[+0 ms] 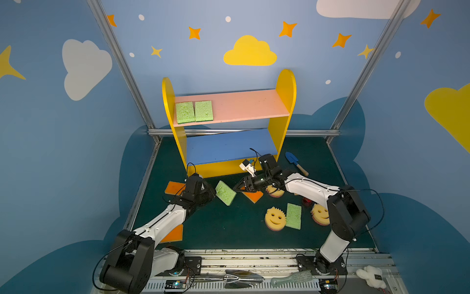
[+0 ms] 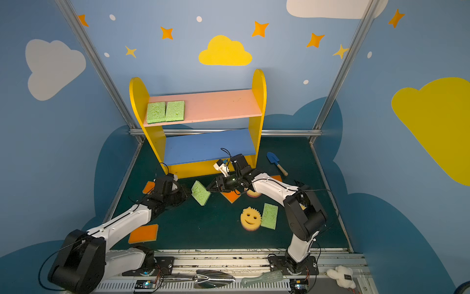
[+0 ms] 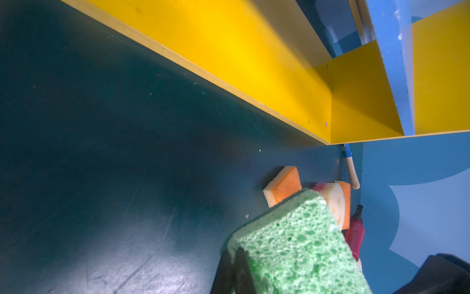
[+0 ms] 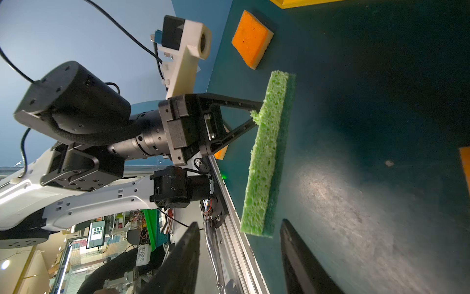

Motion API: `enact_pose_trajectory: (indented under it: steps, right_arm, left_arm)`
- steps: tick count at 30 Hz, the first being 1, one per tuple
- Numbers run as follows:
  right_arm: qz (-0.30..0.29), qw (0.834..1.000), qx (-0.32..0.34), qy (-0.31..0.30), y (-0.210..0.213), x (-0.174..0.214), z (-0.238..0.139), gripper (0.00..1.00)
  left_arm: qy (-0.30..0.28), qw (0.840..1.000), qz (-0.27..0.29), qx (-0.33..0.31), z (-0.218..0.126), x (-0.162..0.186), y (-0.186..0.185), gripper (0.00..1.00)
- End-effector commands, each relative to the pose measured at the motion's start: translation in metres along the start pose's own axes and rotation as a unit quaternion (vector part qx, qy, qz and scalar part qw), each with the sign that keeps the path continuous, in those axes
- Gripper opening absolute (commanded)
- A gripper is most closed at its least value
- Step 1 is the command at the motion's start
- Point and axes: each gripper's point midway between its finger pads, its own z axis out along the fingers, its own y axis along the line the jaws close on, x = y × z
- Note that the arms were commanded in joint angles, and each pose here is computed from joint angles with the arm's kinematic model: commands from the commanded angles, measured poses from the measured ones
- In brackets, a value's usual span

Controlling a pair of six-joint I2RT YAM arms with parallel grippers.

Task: Place and organize the cleaning sponges onto the shelf

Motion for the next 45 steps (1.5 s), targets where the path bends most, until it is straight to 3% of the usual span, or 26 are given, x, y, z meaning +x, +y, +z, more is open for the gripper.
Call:
enact_pose_trajectory:
  steps: [1, 12, 22, 23, 24, 28, 30, 45]
  right_arm:
    - [0.004, 1.0, 0.015, 0.006, -0.005, -0.001, 0.008, 0.49]
    - [0.01, 0.999, 0.033, 0.012, -0.012, 0.0, 0.017, 0.38]
    - [0.018, 0.999, 0.033, 0.013, -0.015, 0.0, 0.019, 0.06]
    - [0.017, 0.999, 0.035, 0.012, -0.016, 0.0, 0.018, 0.03]
    - [0.017, 0.999, 0.037, 0.011, -0.015, 0.0, 0.018, 0.0]
    - [0.013, 0.999, 0.041, 0.002, -0.012, -0.001, 0.011, 0.0]
    - [0.01, 0.999, 0.045, -0.004, -0.009, -0.002, 0.006, 0.0]
    - [-0.054, 0.992, 0.074, -0.082, 0.05, -0.007, -0.065, 0.0]
  left_arm:
    - [-0.003, 1.0, 0.009, 0.015, 0.0, -0.007, -0.011, 0.03]
    - [0.001, 1.0, 0.01, 0.022, 0.004, -0.01, -0.017, 0.03]
    - [0.002, 1.0, 0.013, 0.023, 0.004, -0.012, -0.02, 0.04]
    - [0.002, 1.0, 0.013, 0.023, 0.004, -0.012, -0.02, 0.07]
    - [0.002, 1.0, 0.014, 0.022, 0.003, -0.012, -0.02, 0.16]
    - [-0.004, 1.0, 0.014, 0.014, -0.003, -0.012, -0.017, 0.8]
    - [-0.014, 1.0, 0.013, 0.005, -0.008, -0.013, -0.013, 0.99]
    - [-0.068, 0.997, -0.018, -0.013, -0.045, -0.008, 0.024, 0.99]
